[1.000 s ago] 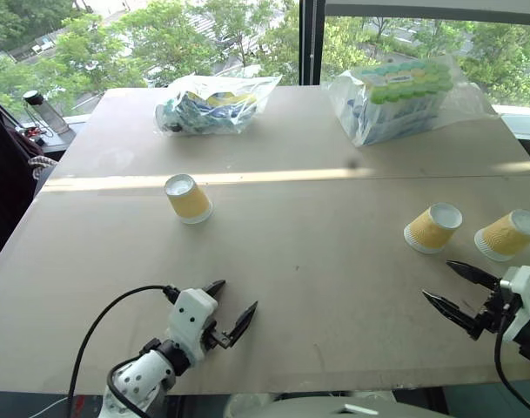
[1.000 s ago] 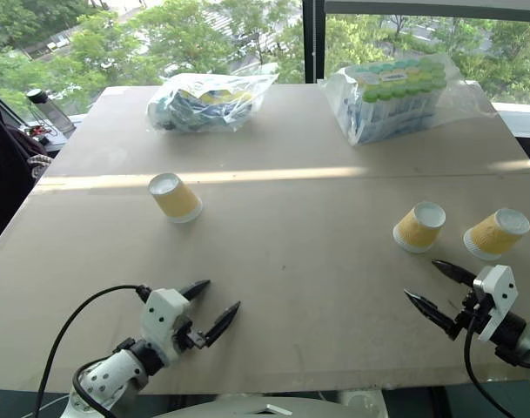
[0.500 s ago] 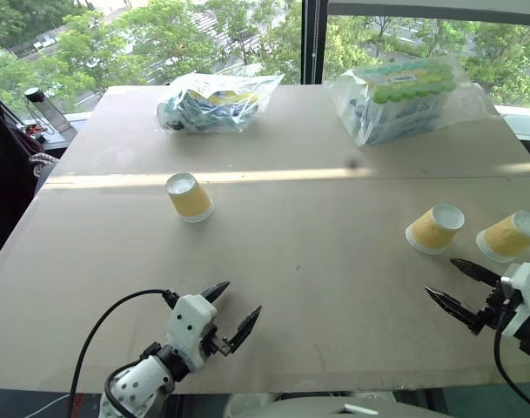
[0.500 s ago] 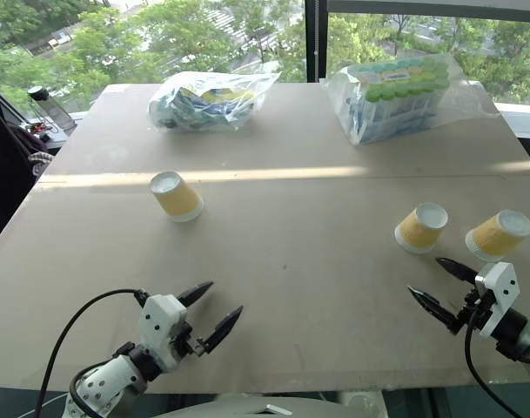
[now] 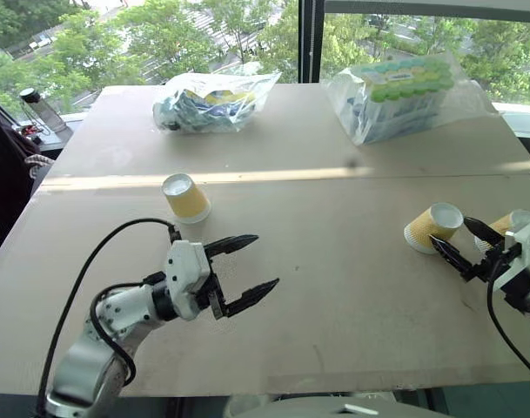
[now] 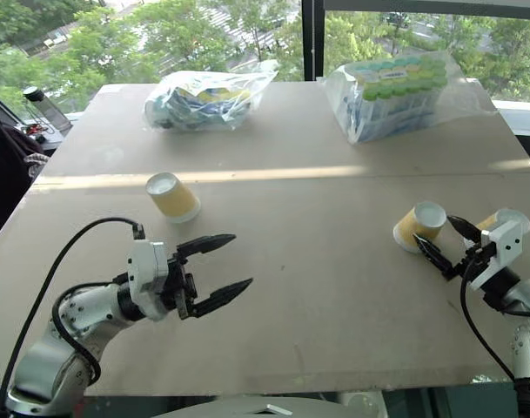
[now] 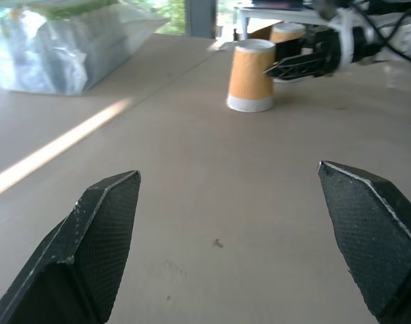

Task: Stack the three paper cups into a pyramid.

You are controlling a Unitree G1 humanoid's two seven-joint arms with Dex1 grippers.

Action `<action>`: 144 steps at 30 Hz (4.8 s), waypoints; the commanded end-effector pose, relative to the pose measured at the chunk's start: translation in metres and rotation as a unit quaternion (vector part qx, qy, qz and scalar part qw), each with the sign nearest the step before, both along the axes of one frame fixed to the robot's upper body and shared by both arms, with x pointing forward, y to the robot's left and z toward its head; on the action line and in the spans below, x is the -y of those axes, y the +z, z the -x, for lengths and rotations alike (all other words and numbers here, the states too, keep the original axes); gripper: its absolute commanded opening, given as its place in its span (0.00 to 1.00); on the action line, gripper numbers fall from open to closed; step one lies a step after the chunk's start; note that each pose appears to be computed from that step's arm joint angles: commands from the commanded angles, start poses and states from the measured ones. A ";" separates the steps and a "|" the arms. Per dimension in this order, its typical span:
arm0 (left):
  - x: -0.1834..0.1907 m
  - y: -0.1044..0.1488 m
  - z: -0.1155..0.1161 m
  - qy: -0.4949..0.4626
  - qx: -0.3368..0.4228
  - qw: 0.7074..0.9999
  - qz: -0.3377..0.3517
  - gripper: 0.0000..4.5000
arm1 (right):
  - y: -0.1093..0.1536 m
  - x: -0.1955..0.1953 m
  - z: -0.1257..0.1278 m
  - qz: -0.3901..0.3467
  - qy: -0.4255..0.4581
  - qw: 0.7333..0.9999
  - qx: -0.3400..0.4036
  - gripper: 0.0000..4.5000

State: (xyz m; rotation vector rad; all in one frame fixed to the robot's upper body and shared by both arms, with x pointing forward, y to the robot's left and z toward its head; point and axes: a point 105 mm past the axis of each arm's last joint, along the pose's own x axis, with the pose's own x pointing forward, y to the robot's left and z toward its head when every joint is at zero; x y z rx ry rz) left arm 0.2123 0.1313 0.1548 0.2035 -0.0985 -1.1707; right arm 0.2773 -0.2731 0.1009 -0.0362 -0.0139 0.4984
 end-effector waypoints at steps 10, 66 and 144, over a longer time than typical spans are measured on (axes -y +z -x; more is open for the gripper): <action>0.006 0.025 0.011 -0.071 0.009 0.997 0.006 0.97 | 0.015 -0.025 -0.008 -0.010 0.057 0.997 0.057 1.00; 0.058 0.030 -0.041 -0.095 0.017 0.995 0.010 1.00 | 0.072 0.013 0.010 0.126 -0.263 0.937 0.191 1.00; -0.009 -0.014 -0.026 0.304 0.039 0.949 0.071 1.00 | 0.047 -0.236 -0.098 -0.017 0.094 0.995 0.042 0.70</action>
